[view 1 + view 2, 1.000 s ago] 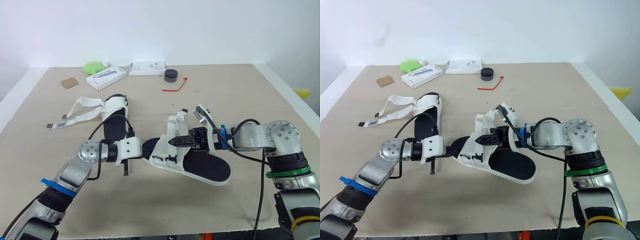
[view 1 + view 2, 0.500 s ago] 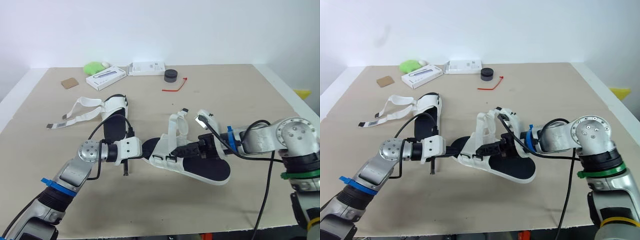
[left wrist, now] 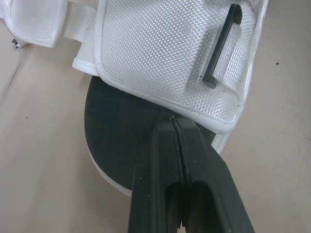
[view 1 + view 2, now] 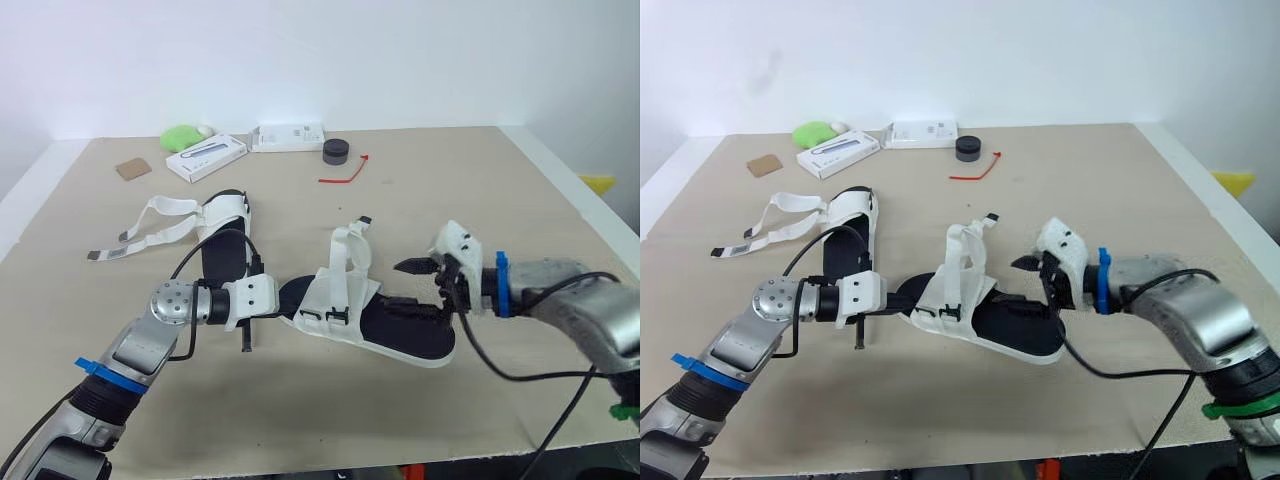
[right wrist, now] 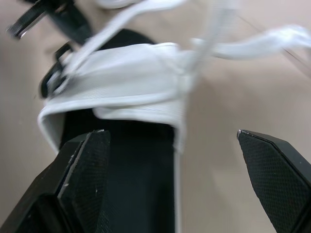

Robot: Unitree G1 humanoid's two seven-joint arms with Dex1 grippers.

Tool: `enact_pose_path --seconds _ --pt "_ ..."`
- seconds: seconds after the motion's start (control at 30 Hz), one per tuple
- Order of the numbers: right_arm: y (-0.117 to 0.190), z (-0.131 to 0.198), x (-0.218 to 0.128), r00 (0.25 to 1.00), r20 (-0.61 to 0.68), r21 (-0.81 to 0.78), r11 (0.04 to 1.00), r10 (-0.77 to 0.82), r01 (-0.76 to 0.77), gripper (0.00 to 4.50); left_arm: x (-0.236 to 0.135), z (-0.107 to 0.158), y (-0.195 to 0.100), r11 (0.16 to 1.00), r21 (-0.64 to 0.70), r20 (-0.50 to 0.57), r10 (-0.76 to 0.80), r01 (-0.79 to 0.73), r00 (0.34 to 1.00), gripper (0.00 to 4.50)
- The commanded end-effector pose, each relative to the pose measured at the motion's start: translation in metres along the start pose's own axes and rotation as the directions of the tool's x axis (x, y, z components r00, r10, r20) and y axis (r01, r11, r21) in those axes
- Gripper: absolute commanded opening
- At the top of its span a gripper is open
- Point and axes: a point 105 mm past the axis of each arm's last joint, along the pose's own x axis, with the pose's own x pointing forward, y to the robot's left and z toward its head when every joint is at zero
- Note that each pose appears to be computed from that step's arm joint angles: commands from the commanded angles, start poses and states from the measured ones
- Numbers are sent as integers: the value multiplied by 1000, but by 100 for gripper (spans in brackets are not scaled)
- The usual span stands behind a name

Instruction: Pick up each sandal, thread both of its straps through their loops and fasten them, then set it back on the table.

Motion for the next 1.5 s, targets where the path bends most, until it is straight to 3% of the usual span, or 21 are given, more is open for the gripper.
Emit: enact_pose_path --seconds 0.03,0.23,0.6,1.0,1.23,1.27,1.33,1.5 --pt "-1 8 1 999 44 -130 991 -15 21 448 -1 -24 -11 997 -61 -94 -43 37 995 0" --pt "-10 0 12 998 55 -107 993 -37 42 448 0 -22 -13 997 -62 -90 -46 40 995 0" --pt "-33 1 22 996 89 -83 996 -12 19 5 -3 -8 -14 996 -64 -47 -60 57 997 0" --pt "-52 26 50 990 105 -246 967 94 -66 5 -1 3 -19 993 -74 0 -93 93 996 0" --pt "-56 23 47 989 87 -208 973 117 -97 5 4 -4 -13 994 -98 -26 -52 50 998 0" --pt "-54 22 43 988 82 -212 971 131 -111 72 5 -6 -13 994 -102 -30 -50 47 998 0" --pt "-53 21 31 986 56 -204 969 156 -142 129 6 -10 -13 993 -108 -41 -44 40 998 0" --pt "-50 18 -1 979 0 -113 972 205 -204 364 7 -13 -12 992 -120 -47 -42 36 998 0"
